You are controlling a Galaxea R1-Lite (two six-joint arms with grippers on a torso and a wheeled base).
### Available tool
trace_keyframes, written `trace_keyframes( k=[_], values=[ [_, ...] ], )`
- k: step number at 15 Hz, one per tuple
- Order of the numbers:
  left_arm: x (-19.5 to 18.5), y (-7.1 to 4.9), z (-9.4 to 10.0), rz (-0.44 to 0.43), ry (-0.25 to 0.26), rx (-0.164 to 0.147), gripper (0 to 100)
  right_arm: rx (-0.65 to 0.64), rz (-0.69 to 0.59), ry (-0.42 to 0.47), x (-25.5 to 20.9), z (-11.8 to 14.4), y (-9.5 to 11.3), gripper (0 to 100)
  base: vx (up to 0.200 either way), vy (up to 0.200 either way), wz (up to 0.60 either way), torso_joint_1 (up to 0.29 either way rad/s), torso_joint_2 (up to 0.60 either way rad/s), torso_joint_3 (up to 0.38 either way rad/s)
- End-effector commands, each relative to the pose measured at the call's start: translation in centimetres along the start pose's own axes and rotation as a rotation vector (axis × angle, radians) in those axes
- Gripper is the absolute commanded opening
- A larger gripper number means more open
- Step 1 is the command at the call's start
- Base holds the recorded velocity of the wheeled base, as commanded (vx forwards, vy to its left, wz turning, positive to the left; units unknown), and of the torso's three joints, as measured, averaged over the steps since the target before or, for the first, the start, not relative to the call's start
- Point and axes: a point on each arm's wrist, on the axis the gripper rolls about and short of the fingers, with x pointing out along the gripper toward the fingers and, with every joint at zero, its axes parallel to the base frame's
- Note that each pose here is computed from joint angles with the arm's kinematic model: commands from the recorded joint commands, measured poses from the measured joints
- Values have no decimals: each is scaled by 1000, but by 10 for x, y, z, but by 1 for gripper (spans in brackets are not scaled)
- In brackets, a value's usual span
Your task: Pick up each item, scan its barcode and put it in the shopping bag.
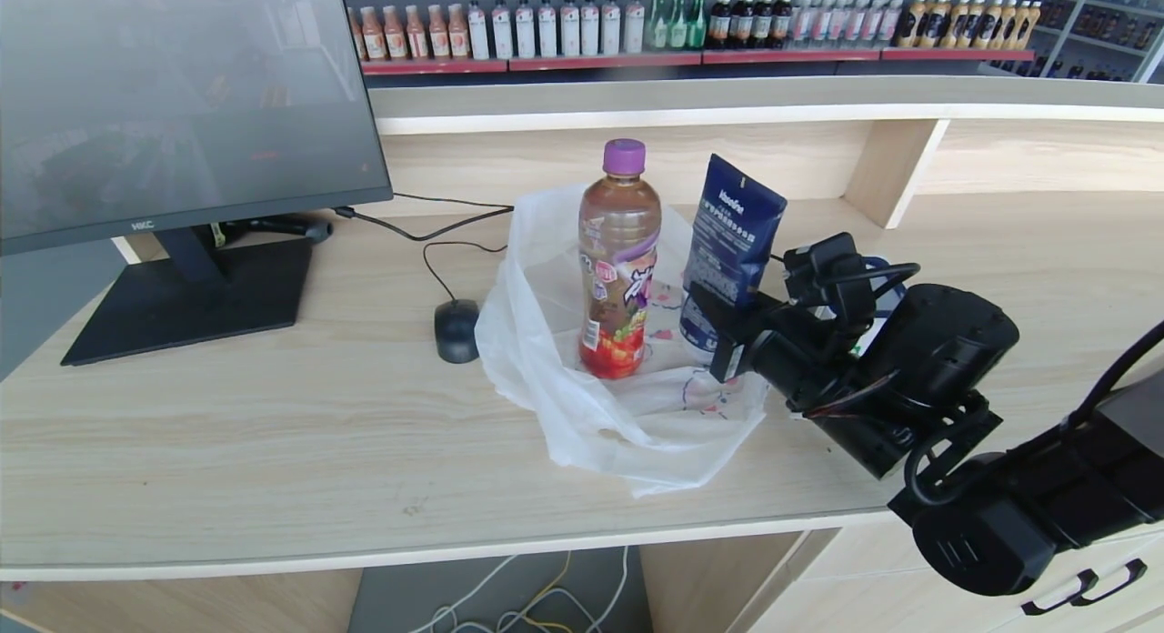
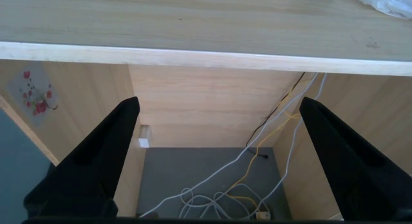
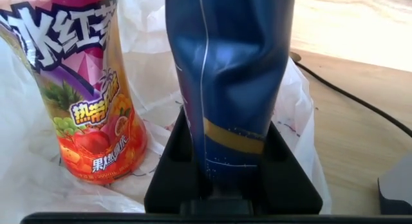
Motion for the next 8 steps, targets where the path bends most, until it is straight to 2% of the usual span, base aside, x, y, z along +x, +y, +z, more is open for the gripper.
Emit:
trace_keyframes(
  k=[1, 8],
  values=[
    [0, 0, 0, 0, 0, 0, 100, 0, 1, -1, 1, 0, 0, 100, 0, 0, 0, 0, 0, 0],
    [0, 0, 0, 2, 1, 0, 100, 1, -3, -5, 0, 1, -1, 100, 0, 0, 0, 0, 0, 0]
  ],
)
